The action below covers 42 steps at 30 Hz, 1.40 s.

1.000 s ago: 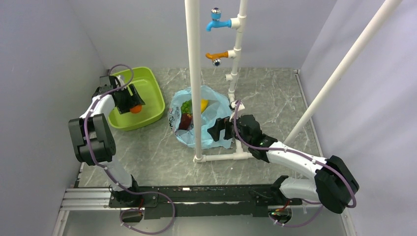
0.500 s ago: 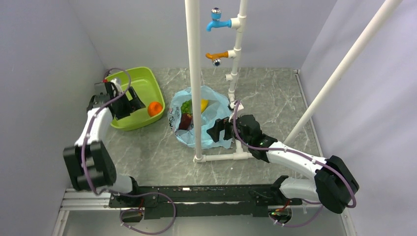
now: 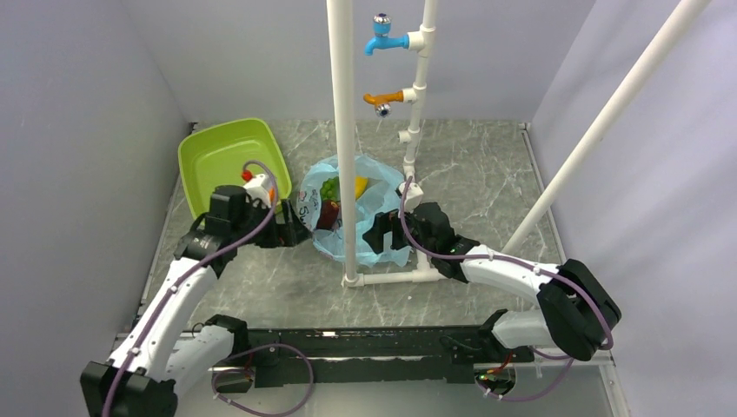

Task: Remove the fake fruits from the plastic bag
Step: Take out the fake fruit from the plastic bag.

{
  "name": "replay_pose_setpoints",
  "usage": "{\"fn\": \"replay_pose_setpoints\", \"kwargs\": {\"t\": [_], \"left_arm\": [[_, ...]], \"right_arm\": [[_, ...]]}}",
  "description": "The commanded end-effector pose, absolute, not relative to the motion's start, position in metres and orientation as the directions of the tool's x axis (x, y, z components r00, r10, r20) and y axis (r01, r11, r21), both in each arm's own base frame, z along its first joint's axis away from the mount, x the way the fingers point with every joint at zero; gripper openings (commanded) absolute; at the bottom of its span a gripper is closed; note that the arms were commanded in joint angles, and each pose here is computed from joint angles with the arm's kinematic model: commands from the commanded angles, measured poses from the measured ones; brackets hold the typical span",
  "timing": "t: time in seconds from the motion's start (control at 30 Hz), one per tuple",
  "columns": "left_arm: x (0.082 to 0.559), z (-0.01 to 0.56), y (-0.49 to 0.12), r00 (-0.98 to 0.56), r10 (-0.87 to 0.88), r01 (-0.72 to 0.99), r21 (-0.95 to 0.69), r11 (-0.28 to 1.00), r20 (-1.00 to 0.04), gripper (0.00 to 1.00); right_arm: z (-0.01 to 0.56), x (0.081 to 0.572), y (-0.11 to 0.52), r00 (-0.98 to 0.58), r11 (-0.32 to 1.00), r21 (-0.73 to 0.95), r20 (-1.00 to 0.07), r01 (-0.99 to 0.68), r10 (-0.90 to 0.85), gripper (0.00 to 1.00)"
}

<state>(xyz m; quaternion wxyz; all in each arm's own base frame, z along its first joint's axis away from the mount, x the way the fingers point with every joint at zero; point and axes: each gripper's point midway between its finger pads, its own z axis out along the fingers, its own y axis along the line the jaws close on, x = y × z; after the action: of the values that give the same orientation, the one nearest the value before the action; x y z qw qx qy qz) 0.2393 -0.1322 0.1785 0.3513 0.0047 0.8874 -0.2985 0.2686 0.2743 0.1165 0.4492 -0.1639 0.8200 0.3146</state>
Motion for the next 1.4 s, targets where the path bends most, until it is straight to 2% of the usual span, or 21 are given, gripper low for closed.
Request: {"fn": "replay_pose_setpoints", "kwargs": {"t": [0.0,0.17,0.43,0.57,0.63,0.7,0.87,1.07,1.37], "left_arm": [[0.223,0.204,-0.176,-0.713,-0.145,0.362,-0.537,0.762,-0.686,0.89],[0.229,0.225,-0.209,-0.628,-0.132,0.458,-0.501,0.734,-0.767,0.85],[0.259,0.208,-0.254,-0.624,-0.109,0.486,-0.494,0.721,-0.774,0.77],[0.278,0.199,-0.266,-0.638,-0.088,0.471,-0.477,0.742,-0.765,0.68],[0.287,0.193,-0.267,-0.655,-0.065,0.446,-0.454,0.771,-0.753,0.6],[0.295,0.186,-0.27,-0.667,-0.046,0.434,-0.438,0.788,-0.744,0.58],[0.319,0.172,-0.266,-0.645,-0.03,0.397,-0.368,0.841,-0.764,0.59],[0.347,0.151,-0.251,-0.645,0.052,0.345,-0.229,0.91,-0.763,0.71],[0.38,0.129,-0.221,-0.669,0.171,0.291,-0.044,0.956,-0.723,0.8]], "right_arm": [[0.137,0.282,0.275,-0.47,0.752,0.36,-0.879,-0.552,0.076,1.0],[0.141,0.277,0.273,-0.447,0.736,0.365,-0.89,-0.57,0.095,0.99],[0.148,0.272,0.266,-0.409,0.735,0.356,-0.905,-0.577,0.118,0.95],[0.147,0.273,0.266,-0.409,0.736,0.355,-0.905,-0.576,0.116,0.95],[0.146,0.273,0.266,-0.414,0.74,0.354,-0.903,-0.572,0.112,0.94],[0.144,0.273,0.265,-0.414,0.741,0.355,-0.903,-0.57,0.113,0.94],[0.141,0.273,0.268,-0.42,0.732,0.362,-0.9,-0.577,0.114,0.94],[0.137,0.273,0.27,-0.431,0.729,0.366,-0.896,-0.579,0.107,0.94],[0.137,0.273,0.271,-0.426,0.728,0.362,-0.898,-0.583,0.105,0.94]]}}
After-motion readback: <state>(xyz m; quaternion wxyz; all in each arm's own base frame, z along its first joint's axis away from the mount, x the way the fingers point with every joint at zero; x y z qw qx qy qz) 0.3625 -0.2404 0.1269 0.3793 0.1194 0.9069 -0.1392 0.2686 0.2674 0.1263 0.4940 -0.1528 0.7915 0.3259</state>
